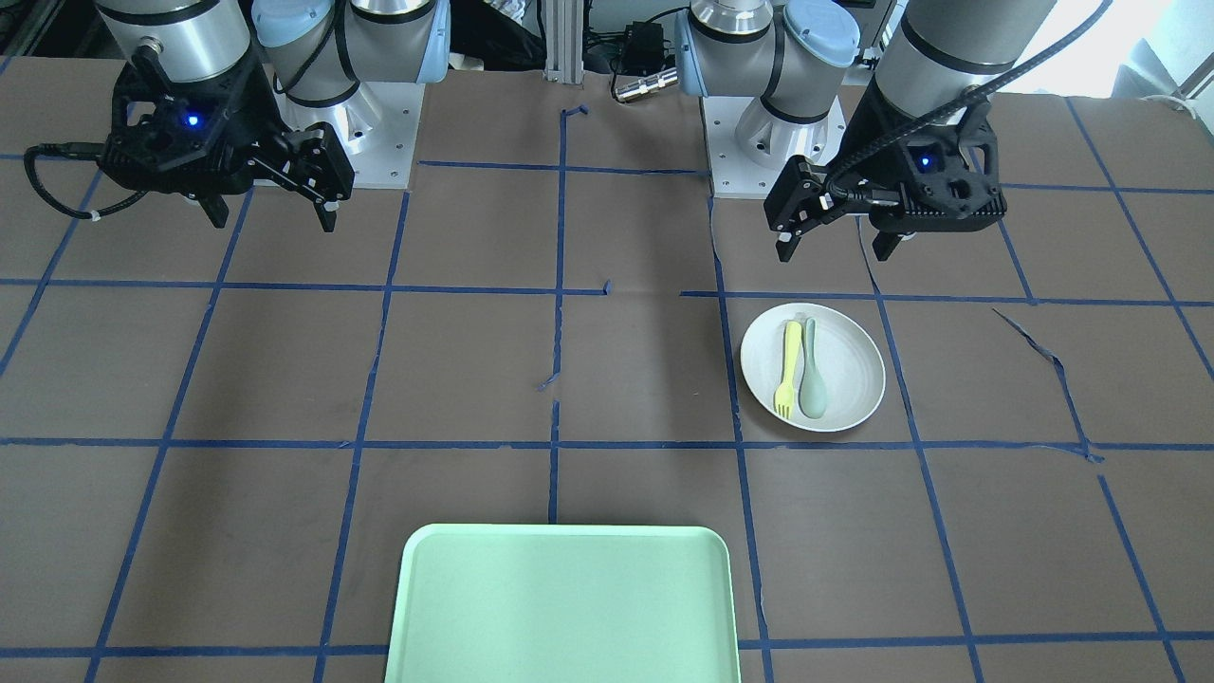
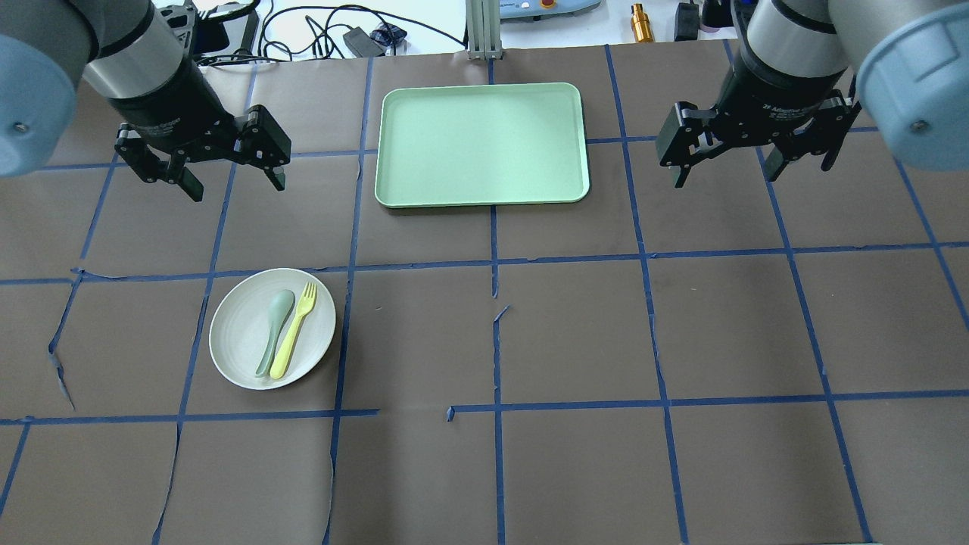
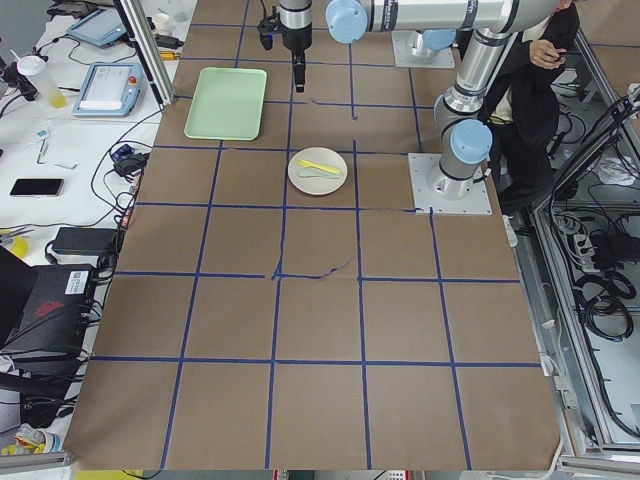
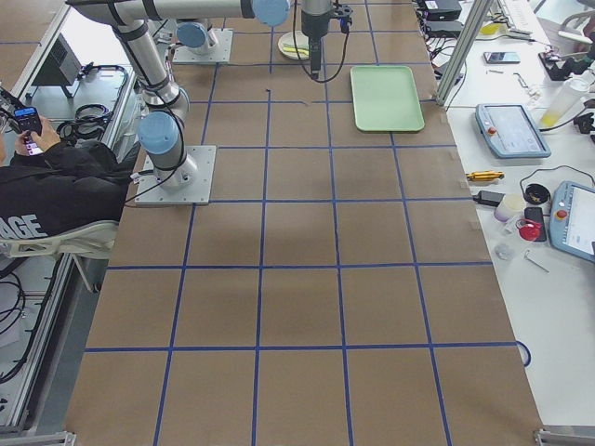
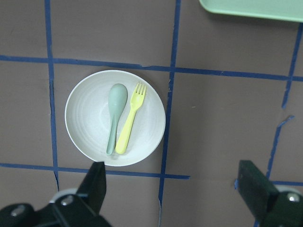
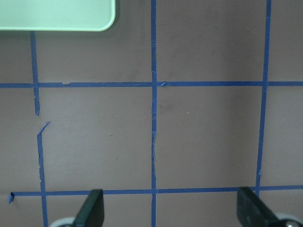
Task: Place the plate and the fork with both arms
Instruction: 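Lower the left gripper to the white plate's rim and grasp it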
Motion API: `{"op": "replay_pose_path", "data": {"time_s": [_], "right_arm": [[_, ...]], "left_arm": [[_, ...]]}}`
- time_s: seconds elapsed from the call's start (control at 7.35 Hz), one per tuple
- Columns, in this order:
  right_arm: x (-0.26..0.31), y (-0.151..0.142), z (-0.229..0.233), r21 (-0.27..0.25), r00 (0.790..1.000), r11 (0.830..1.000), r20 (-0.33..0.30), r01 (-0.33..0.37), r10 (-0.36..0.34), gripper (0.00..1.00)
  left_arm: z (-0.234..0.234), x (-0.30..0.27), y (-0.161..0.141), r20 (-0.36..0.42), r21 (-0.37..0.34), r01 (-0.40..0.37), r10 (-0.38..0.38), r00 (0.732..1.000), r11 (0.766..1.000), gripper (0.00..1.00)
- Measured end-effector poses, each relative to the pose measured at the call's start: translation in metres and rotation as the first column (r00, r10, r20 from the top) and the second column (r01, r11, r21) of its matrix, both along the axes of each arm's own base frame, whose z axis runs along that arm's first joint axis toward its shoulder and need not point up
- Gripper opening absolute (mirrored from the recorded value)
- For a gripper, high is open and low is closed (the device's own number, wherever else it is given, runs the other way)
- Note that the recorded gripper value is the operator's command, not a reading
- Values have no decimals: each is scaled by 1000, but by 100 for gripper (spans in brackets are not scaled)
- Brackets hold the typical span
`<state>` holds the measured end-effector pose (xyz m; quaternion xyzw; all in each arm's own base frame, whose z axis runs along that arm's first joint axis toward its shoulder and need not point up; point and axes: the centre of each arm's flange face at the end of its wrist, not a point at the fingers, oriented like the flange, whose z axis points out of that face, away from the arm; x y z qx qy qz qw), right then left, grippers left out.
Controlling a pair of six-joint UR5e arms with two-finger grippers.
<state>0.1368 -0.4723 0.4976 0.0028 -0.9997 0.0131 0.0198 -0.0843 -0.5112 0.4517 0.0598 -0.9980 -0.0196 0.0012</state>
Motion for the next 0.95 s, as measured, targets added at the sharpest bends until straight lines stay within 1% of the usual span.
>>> {"op": "replay_pose_path", "data": {"time_s": [0.14,0.27,0.41,0.54,0.68,0.82,0.95], "right_arm": [[0,0,-1,1,1000,1000,-1,-3,3,100],[0,0,-2,4,1000,1000,-3,-8,8,100],[0,1,-3,6,1000,1000,-4,-11,11,100],[0,0,-3,7,1000,1000,-5,-12,12,100],[0,0,-4,8,1000,1000,-5,-12,12,100],[0,0,-4,8,1000,1000,-4,-11,11,100],[0,0,-4,9,1000,1000,-4,-11,11,100]], "left_arm": [[-35,32,-5,4,6,-16,16,1000,1000,100],[-77,69,-6,1,4,-2,2,1000,1000,100],[-121,102,0,-8,16,27,-27,1000,1000,97],[-164,130,10,-16,19,40,-40,999,999,97],[-203,146,22,-17,6,35,-35,999,999,84],[-232,151,33,-16,-5,27,-27,1000,1000,77],[-248,153,40,-17,-7,19,-19,1000,1000,62]]}}
